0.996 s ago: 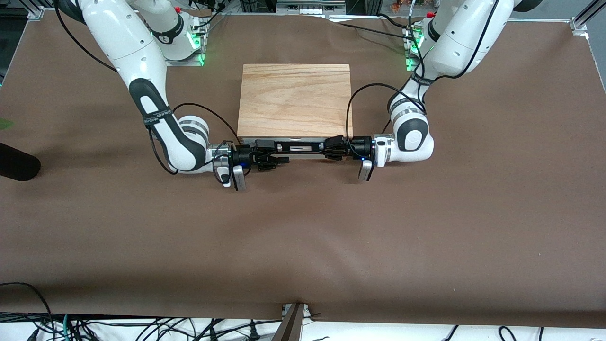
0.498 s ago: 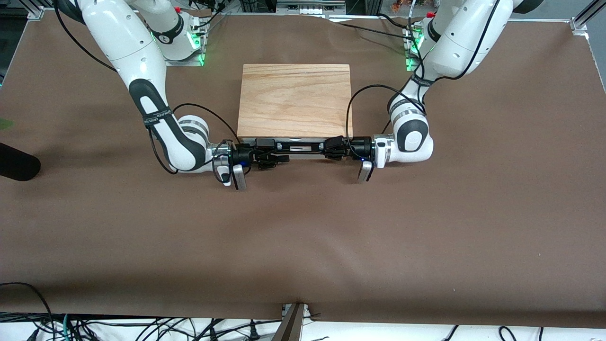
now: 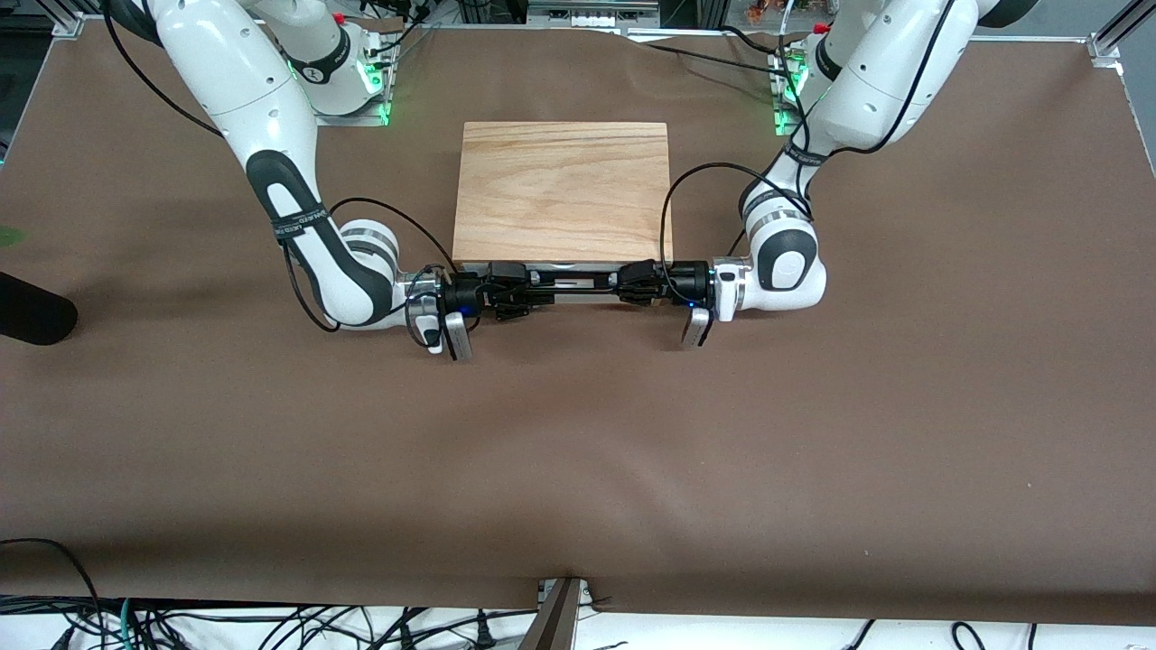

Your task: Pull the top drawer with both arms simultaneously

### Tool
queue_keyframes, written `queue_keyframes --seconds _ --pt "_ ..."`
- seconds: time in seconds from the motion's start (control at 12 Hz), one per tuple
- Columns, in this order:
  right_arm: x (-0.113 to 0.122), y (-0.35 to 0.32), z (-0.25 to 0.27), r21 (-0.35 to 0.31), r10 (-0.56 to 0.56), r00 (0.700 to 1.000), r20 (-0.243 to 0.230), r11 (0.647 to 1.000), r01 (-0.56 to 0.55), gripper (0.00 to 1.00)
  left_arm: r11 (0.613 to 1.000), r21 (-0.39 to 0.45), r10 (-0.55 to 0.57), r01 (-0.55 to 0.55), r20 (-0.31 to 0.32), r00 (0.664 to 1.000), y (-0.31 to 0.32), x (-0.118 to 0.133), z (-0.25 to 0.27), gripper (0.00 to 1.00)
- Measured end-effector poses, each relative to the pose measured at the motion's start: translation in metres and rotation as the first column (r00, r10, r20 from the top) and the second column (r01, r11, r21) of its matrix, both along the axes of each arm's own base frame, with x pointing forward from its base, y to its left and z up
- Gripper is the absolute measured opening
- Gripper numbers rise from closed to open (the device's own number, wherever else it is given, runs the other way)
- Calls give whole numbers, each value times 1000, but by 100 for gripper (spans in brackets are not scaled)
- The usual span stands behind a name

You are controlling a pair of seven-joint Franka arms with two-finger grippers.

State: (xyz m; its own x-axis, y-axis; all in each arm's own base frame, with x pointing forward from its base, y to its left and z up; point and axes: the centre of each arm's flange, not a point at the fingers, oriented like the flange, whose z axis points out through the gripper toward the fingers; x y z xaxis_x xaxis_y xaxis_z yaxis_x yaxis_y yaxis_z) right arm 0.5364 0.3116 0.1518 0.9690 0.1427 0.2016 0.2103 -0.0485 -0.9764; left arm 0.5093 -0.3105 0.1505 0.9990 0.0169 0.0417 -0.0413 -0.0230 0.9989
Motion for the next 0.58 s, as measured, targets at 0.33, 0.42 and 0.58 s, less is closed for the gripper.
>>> queue_keyframes --seconds 0.33,0.42,0.58 --pt "0 -2 1 15 3 1000 -4 1000 -3 53 1000 -4 -1 1 -2 1000 0 0 -1 18" --pt "0 -3 1 18 4 1000 -6 1000 -3 43 1000 -5 -1 1 -2 1000 0 0 -1 18" --pt "0 -3 1 21 4 1000 -7 1000 -4 33 1000 -7 -2 2 -3 1000 0 0 -1 18"
